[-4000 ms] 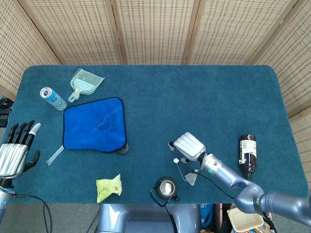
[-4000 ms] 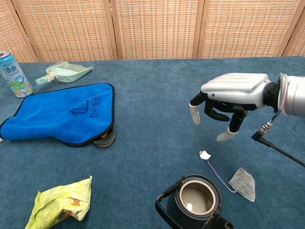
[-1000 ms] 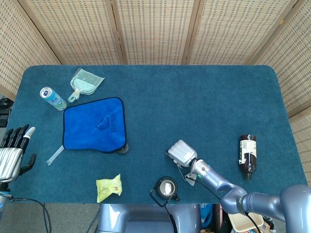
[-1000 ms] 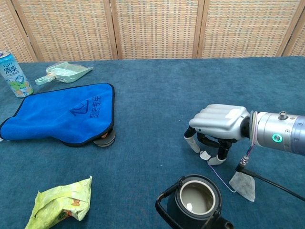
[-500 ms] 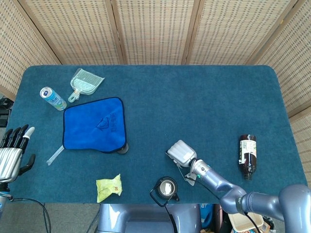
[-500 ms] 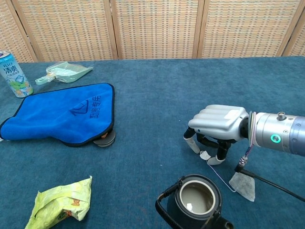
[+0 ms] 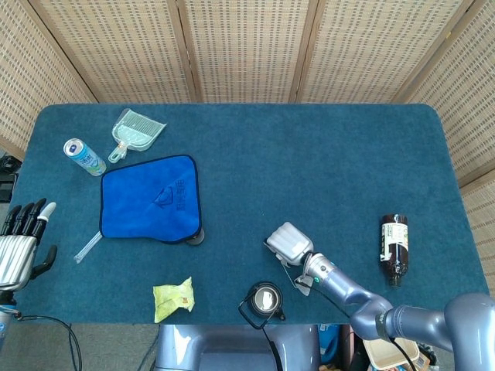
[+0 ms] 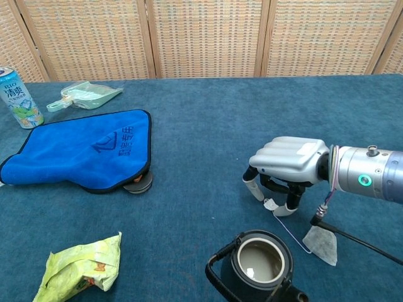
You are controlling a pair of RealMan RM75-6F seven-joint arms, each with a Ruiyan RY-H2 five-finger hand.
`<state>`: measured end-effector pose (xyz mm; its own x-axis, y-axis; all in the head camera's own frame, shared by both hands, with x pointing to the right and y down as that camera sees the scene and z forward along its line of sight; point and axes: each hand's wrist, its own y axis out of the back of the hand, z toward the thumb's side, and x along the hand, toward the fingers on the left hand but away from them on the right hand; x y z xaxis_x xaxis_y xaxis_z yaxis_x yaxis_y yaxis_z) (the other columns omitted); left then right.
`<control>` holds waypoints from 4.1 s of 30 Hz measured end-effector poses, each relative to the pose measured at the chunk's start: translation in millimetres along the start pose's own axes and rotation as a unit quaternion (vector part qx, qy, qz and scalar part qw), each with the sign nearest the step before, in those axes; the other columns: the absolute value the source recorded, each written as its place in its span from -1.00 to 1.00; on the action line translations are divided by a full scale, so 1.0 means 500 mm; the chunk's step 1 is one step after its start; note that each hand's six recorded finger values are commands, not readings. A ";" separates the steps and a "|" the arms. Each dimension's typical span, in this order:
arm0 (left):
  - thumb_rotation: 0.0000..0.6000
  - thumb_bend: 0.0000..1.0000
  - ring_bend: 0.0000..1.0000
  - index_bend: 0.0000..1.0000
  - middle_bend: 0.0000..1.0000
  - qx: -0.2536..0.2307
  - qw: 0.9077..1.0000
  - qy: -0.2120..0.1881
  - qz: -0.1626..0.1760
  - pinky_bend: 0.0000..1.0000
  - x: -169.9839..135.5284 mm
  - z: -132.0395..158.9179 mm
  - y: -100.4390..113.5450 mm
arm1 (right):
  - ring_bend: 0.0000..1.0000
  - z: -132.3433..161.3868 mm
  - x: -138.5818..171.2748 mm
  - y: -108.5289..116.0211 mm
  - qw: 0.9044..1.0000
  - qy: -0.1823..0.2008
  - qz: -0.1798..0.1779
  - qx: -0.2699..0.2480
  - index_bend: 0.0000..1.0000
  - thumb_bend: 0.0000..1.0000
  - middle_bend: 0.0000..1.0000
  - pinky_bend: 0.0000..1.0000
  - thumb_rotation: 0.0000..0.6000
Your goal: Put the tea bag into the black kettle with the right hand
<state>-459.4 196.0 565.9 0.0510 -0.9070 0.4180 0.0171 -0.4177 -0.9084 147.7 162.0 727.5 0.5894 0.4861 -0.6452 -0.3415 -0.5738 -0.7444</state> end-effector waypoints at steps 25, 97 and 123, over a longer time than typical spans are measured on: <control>1.00 -0.04 -1.00 -0.94 -1.00 0.002 1.000 0.000 -0.004 -1.00 0.004 0.000 -0.005 | 0.69 -0.001 -0.007 0.000 1.000 0.000 0.001 -0.006 0.14 0.39 0.79 0.78 1.00; 1.00 -0.04 -1.00 -0.94 -1.00 0.004 1.000 0.000 0.000 -1.00 0.003 0.001 0.002 | 0.69 -0.080 0.144 0.144 0.991 -0.021 -0.095 -0.093 0.25 0.60 0.80 0.78 1.00; 1.00 -0.04 -1.00 -0.94 -1.00 0.008 1.000 0.010 0.009 -1.00 0.001 -0.006 0.021 | 0.69 -0.013 0.255 0.211 0.970 0.114 -0.156 -0.148 0.26 0.60 0.80 0.78 1.00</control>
<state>-462.2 191.3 556.7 0.0316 -0.9149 0.4024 0.0329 -0.4014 -0.9153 191.6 159.0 568.2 0.7877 0.5279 -0.3177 0.0847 -0.6035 -0.7928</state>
